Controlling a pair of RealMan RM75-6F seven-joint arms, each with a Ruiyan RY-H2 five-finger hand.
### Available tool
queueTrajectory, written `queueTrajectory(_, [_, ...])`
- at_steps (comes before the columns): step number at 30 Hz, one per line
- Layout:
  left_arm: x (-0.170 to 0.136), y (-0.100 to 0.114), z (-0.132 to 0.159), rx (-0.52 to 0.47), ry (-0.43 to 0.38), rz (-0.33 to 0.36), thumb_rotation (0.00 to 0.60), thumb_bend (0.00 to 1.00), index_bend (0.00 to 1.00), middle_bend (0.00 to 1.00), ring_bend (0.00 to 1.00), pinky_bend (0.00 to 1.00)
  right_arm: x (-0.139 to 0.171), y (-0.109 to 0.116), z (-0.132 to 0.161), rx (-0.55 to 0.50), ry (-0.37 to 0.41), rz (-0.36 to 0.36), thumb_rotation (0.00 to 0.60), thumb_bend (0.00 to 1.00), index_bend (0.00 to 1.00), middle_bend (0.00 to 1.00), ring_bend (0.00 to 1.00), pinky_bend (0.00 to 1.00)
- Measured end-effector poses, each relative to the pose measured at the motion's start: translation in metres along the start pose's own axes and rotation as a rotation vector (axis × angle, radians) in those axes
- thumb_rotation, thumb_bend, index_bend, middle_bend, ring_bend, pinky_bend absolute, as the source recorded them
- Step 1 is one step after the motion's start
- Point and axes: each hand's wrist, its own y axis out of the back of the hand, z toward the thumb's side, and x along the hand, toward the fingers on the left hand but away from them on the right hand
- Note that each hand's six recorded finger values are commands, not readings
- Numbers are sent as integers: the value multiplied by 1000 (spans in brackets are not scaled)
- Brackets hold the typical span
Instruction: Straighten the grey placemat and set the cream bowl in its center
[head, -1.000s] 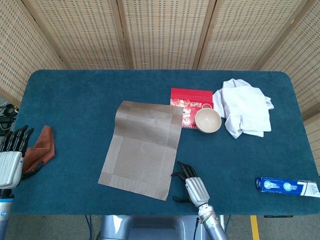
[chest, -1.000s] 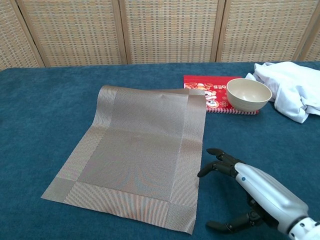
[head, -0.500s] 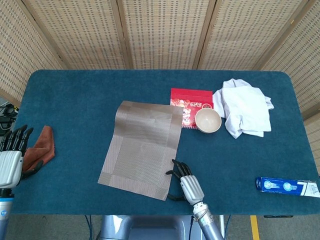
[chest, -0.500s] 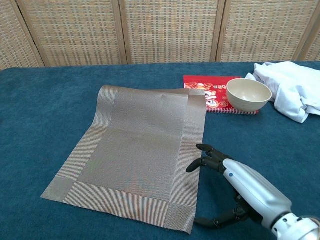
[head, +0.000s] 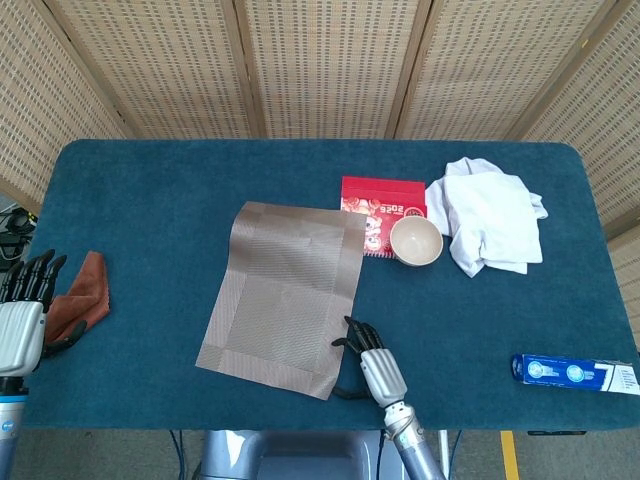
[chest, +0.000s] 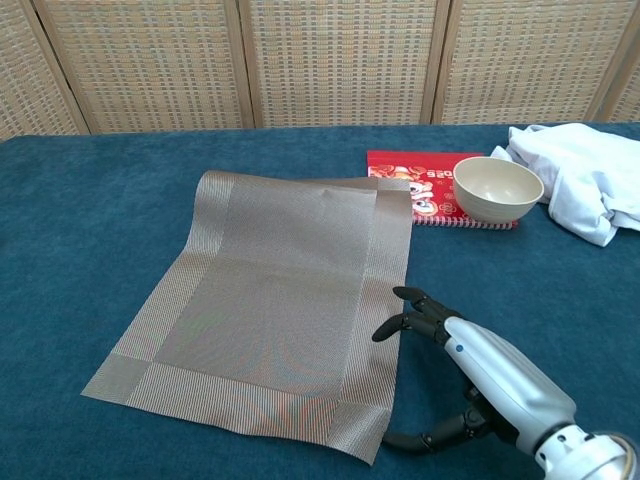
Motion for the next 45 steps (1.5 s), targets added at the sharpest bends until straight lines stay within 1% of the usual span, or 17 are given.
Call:
queueTrajectory(2, [0,0,0,0,-1,1,600,238,5,0,0,0,0,0,0,-7,4,-7,600,374,310,30,0,97])
queueTrajectory(5, [0,0,0,-2,-1,1,600,237,5,0,0,0,-1,0,1,-10,14,-19,600,419,311,31,0,97])
queueTrajectory(7, [0,0,0,-2,0,2,600,237,5,0,0,0,-1,-1,2,-12,16,-23,600,431,312,32,0,97])
queueTrajectory(10, [1,0,-1,-2,5,2,600,238,5,0,0,0,-1,-1,1,-23,13,-25,600,433,333,35,0,97])
queueTrajectory(12, [1,1,-2,-3,8,3,600,237,5,0,0,0,-1,-2,0,-27,5,-23,600,427,372,48,0,97])
queueTrajectory(17, [1,1,-2,-6,10,6,600,237,4,0,0,0,-1,-1,0,-37,1,-35,600,388,511,134,0,99])
queueTrajectory(20, [1,2,-3,-7,13,7,600,238,4,0,0,0,-1,0,-2,-34,-5,-46,600,372,552,162,0,100])
queueTrajectory(30, [2,2,-3,-8,17,6,600,237,5,0,0,0,1,-6,-4,-55,-22,-32,600,367,573,168,0,100])
queueTrajectory(37, [2,1,-4,-7,19,3,600,237,5,0,0,0,-3,-5,-1,-78,-16,-47,600,368,571,168,0,101])
queueTrajectory(45, [2,1,-4,-7,25,1,600,237,5,0,0,0,-3,-13,2,-150,-29,-32,600,365,570,168,0,99])
